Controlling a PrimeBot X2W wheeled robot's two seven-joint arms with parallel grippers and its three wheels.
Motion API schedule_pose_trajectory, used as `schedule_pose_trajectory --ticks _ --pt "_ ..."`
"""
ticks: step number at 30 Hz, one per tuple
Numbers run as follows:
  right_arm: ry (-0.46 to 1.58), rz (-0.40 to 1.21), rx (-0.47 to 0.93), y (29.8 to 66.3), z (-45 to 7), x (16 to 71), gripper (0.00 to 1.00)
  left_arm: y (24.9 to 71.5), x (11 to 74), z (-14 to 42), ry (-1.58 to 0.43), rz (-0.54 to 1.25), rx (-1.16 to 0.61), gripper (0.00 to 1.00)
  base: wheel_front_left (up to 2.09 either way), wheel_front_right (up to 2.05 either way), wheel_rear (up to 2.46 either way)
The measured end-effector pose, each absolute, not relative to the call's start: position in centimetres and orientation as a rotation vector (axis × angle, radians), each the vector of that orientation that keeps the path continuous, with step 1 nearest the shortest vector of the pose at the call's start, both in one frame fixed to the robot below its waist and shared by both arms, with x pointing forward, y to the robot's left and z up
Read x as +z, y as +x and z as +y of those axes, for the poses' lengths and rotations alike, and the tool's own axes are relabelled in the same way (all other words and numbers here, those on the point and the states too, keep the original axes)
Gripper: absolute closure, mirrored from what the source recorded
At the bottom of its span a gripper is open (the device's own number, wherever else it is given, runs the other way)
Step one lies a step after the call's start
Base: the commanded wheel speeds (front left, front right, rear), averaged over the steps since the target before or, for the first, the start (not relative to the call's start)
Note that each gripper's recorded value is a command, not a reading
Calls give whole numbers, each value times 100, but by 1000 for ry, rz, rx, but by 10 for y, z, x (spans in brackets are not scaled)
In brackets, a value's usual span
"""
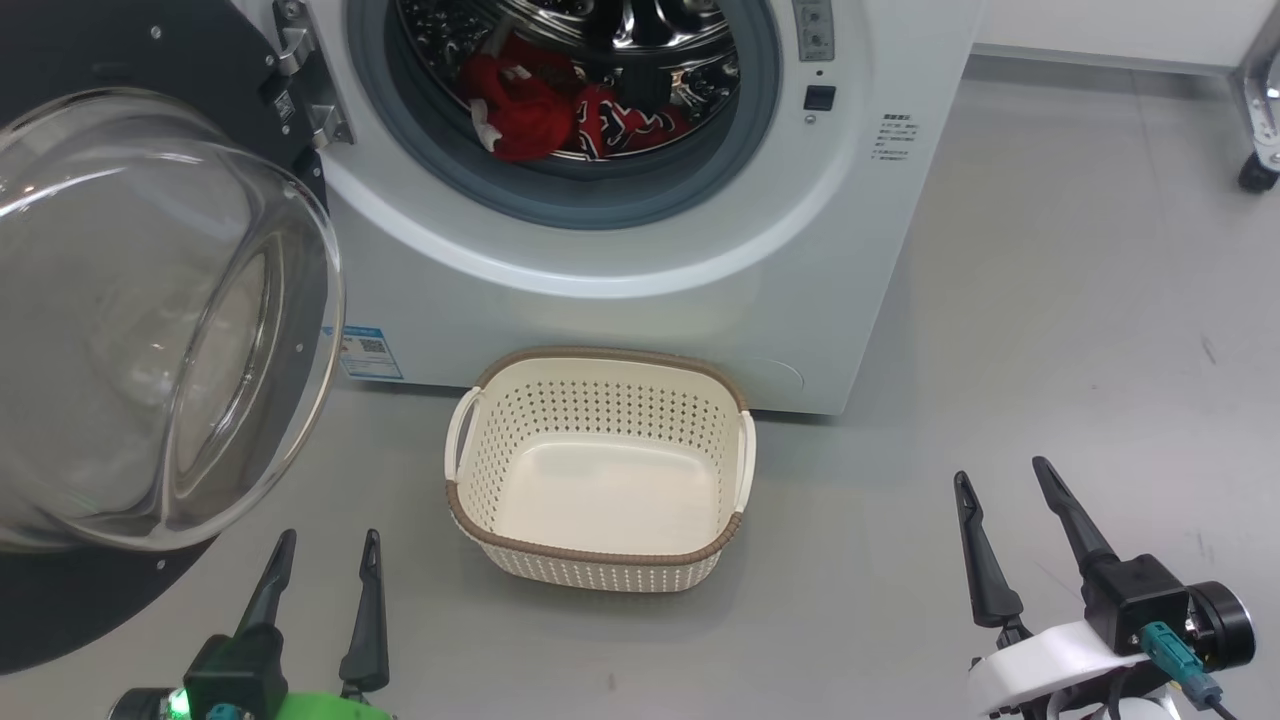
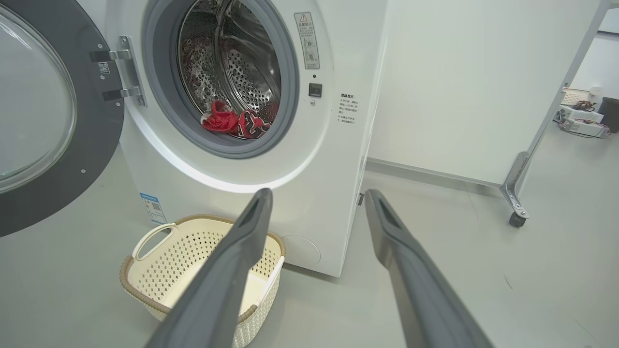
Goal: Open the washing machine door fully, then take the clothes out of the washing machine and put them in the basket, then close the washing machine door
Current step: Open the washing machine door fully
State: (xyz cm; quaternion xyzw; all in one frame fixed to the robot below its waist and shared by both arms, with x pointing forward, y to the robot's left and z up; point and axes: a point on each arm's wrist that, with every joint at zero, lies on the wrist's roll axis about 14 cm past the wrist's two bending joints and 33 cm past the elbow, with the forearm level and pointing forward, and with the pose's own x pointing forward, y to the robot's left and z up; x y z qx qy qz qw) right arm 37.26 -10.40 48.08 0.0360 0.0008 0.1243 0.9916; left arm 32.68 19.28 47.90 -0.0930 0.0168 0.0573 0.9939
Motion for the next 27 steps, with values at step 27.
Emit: schedule_pose_trajectory --ticks 27 --pt "71 -8 71 341 -155 484 0 344 477 147 -149 72 -32 0 0 0 0"
